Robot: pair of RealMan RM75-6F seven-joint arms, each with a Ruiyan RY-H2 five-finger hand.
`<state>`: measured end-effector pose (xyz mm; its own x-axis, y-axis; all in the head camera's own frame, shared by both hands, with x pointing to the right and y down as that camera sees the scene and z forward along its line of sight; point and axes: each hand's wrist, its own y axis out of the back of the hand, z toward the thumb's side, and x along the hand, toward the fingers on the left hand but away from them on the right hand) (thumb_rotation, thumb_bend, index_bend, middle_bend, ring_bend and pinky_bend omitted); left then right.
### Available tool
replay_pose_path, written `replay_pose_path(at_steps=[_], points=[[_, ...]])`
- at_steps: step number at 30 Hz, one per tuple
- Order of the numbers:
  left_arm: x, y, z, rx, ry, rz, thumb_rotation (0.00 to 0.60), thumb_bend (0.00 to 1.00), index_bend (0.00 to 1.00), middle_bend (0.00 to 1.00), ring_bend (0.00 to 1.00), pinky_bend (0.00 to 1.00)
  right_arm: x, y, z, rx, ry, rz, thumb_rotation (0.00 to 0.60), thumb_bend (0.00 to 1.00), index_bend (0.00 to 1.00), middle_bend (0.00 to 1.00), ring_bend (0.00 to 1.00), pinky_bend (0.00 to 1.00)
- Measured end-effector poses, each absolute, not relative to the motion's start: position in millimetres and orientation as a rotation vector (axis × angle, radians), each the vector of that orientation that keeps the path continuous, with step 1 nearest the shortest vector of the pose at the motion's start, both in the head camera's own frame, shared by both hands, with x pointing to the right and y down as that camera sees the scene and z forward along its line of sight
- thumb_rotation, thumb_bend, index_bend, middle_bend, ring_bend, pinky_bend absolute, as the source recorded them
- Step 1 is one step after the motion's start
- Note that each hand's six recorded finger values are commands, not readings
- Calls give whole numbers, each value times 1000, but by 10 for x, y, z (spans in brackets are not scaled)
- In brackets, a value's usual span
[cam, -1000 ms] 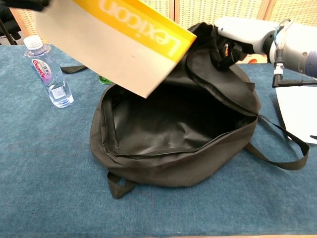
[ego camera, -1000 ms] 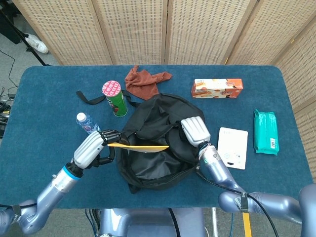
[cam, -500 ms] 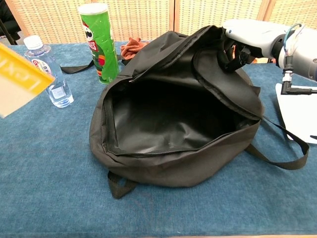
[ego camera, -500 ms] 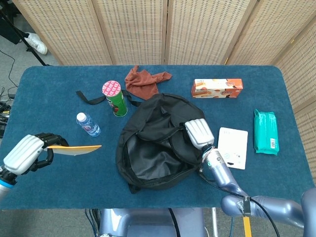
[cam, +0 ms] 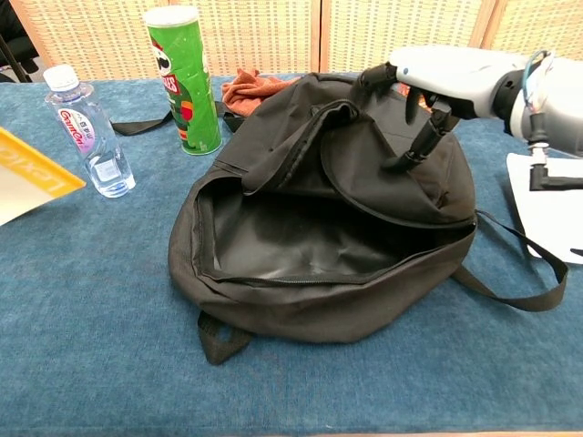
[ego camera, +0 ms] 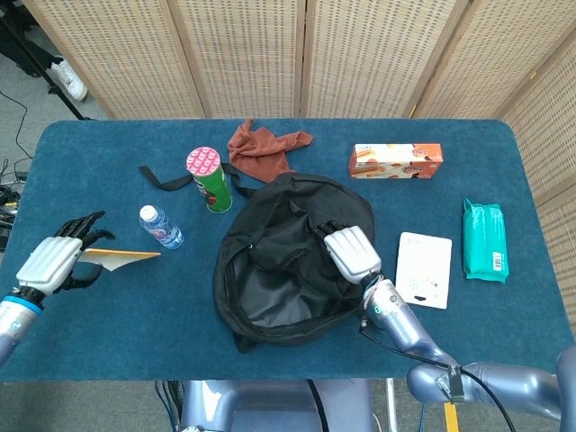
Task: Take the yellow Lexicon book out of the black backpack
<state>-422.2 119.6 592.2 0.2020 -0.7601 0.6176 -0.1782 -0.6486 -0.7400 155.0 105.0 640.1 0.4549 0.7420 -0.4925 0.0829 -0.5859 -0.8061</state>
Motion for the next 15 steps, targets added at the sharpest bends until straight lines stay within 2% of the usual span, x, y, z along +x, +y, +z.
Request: replay_pose_path(at_steps=[4,15], points=[[-4119,1056,5895,-1937,979,-1389,600,63,0,0,0,0,1564,1063,6299,-1942,-660,1108,600,0,92,0,0,163],[-4193,957,5477,-1955,1186,-1235,600,55,0,0,0,0,1983,1018,5908,-1872,-720,1055,600,0,92,0,0,161]])
